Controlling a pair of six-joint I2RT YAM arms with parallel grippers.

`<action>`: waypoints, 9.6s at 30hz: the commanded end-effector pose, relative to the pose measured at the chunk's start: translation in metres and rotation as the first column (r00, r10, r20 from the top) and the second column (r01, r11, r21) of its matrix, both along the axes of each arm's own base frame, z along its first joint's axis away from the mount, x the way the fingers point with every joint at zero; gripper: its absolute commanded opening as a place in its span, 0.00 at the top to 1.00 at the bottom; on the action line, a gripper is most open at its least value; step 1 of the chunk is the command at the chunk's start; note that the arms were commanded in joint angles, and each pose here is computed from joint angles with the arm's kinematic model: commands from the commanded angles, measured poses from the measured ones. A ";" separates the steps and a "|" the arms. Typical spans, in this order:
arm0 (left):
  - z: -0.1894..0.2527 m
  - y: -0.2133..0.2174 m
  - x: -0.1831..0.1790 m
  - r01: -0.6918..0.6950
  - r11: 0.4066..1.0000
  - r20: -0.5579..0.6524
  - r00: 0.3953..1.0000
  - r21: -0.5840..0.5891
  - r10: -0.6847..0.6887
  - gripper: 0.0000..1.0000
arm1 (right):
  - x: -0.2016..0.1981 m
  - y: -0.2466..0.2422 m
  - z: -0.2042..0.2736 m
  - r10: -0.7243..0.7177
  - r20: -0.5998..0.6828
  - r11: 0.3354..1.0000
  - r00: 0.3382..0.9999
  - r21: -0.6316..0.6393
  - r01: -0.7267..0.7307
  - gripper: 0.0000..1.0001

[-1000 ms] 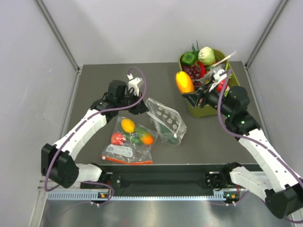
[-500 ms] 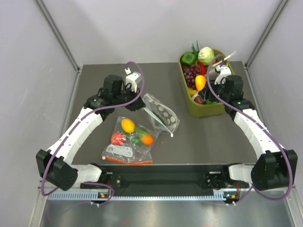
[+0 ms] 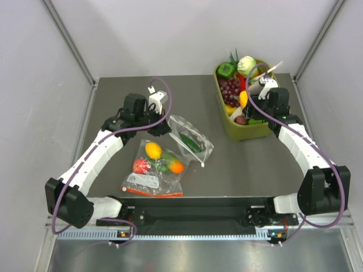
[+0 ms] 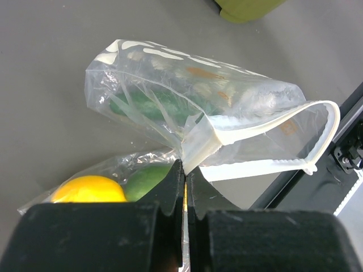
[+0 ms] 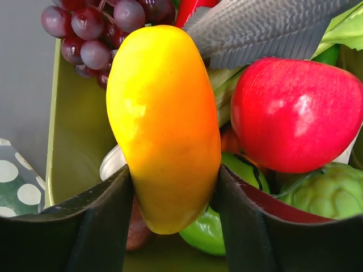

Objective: Open the zip-top bag and remove the fake food

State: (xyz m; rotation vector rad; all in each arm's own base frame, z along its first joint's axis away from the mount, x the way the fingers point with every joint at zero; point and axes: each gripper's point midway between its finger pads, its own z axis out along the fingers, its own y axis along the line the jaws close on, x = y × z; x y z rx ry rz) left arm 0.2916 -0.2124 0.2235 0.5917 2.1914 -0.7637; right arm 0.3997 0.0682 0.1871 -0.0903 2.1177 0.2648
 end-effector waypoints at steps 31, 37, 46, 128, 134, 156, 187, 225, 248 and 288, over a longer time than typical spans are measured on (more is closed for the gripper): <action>0.015 -0.002 -0.002 0.038 0.998 0.051 0.998 -0.053 -0.035 1.00 | -0.076 0.014 0.146 0.113 0.308 0.992 0.945 0.016 -0.124 0.14; 0.015 -0.002 -0.002 0.040 0.997 0.049 0.998 -0.059 -0.037 1.00 | -0.091 0.081 0.164 0.284 0.348 0.949 0.893 0.029 -0.313 0.14; 0.012 -0.001 -0.001 0.034 0.998 0.042 0.999 -0.059 -0.031 1.00 | -0.154 0.224 0.170 0.652 0.386 0.627 0.653 0.209 -0.750 0.19; -0.018 0.004 -0.011 0.044 0.999 -0.033 0.998 -0.014 -0.045 1.00 | -0.097 0.301 -0.139 0.724 -0.102 0.678 0.682 -0.074 -0.732 0.32; -0.022 0.008 -0.008 0.023 1.000 -0.038 0.999 0.008 -0.022 1.00 | -0.095 0.295 -0.142 0.697 -0.099 0.704 0.710 -0.095 -0.704 0.58; -0.050 0.054 0.024 -0.178 0.979 -0.092 0.978 0.099 0.187 1.00 | -0.134 0.246 -0.011 0.604 0.197 0.791 0.773 -0.029 -0.611 0.77; -0.047 0.024 0.008 -0.047 0.998 -0.093 0.994 0.052 0.052 1.00 | -0.048 0.314 0.032 0.432 0.261 0.896 0.863 -0.020 -0.443 0.68; -0.027 0.051 0.043 -0.285 0.956 0.055 0.958 0.073 0.282 0.29 | -0.096 0.286 -0.009 0.526 0.124 0.850 0.842 -0.030 -0.526 0.77; -0.080 0.040 0.052 -0.273 0.957 -0.130 0.950 0.101 0.285 0.65 | -0.144 0.274 -0.016 0.635 0.050 0.772 0.771 0.006 -0.636 0.77; 0.015 0.085 0.059 -0.452 0.892 0.225 0.872 0.026 0.435 0.50 | -0.157 0.201 0.089 0.661 0.052 0.750 0.748 -0.051 -0.659 0.76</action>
